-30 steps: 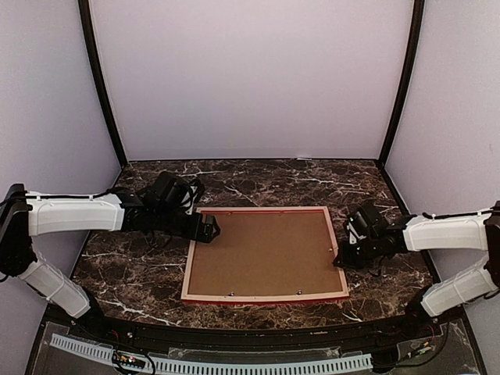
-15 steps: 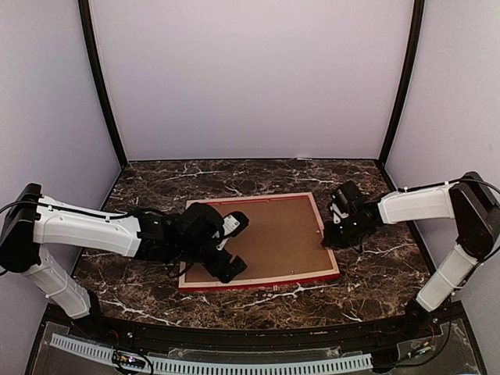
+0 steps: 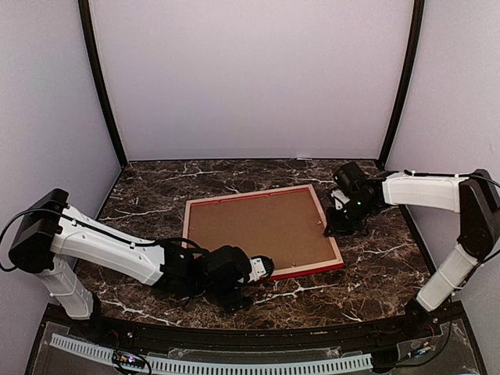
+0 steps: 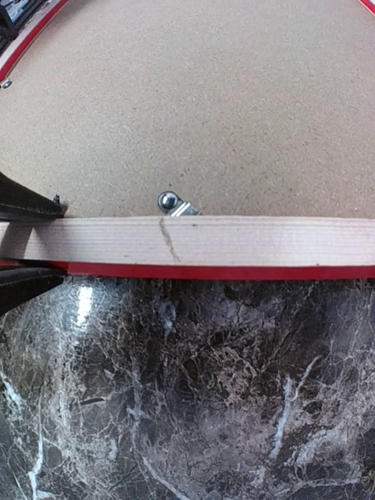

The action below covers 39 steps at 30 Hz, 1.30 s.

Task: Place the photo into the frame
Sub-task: Turn over the photo frame.

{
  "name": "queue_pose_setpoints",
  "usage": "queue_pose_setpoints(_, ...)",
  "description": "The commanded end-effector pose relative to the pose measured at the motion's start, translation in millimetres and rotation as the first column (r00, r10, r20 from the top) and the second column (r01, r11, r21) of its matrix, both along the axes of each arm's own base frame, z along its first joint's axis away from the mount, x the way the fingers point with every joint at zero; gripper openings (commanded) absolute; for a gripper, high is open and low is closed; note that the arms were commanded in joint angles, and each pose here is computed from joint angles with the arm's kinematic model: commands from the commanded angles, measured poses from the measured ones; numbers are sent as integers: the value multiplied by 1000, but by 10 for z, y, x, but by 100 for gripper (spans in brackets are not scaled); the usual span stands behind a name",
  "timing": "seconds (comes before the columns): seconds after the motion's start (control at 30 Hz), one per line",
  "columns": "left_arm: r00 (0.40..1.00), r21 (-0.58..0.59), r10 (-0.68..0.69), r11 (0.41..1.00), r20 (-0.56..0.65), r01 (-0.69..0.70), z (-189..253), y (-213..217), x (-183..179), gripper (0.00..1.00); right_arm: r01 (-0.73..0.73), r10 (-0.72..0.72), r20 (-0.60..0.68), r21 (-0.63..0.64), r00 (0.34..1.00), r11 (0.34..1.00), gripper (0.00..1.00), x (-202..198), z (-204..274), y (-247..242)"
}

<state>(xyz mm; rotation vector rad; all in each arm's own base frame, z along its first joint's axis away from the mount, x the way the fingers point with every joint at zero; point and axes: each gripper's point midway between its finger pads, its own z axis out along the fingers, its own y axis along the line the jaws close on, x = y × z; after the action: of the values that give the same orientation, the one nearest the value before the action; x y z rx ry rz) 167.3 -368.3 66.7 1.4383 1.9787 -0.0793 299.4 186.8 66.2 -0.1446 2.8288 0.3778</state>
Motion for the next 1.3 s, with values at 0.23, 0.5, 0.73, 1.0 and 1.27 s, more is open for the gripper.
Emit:
queue_pose_setpoints(0.23, 954, 201, -1, 978, 300, -62, 42, 145, 212, 96, -65, 71, -25, 192, 997, 979, 0, -169, 497, 259)
queue_pose_setpoints(0.5, 936, 244, -20, 967, 351, -70, 27, 171, 193, 76, -63, 74, -53, 191, 996, 980, 0, -261, 411, 229)
queue_pose_setpoints(0.73, 931, 246, -13, 966, 364, -83, 90, 198, 181, 58, -74, 85, -55, 184, 995, 980, 16, -282, 377, 217)
queue_pose_setpoints(1.0, 927, 246, 3, 964, 376, -103, 207, 244, 194, 41, -78, 81, -18, 136, 997, 988, 43, -265, 484, 120)
queue_pose_setpoints(1.27, 930, 231, 0, 969, 367, -91, 502, 211, 181, 24, -182, 155, 178, 145, 972, 972, 66, -192, 1134, 187)
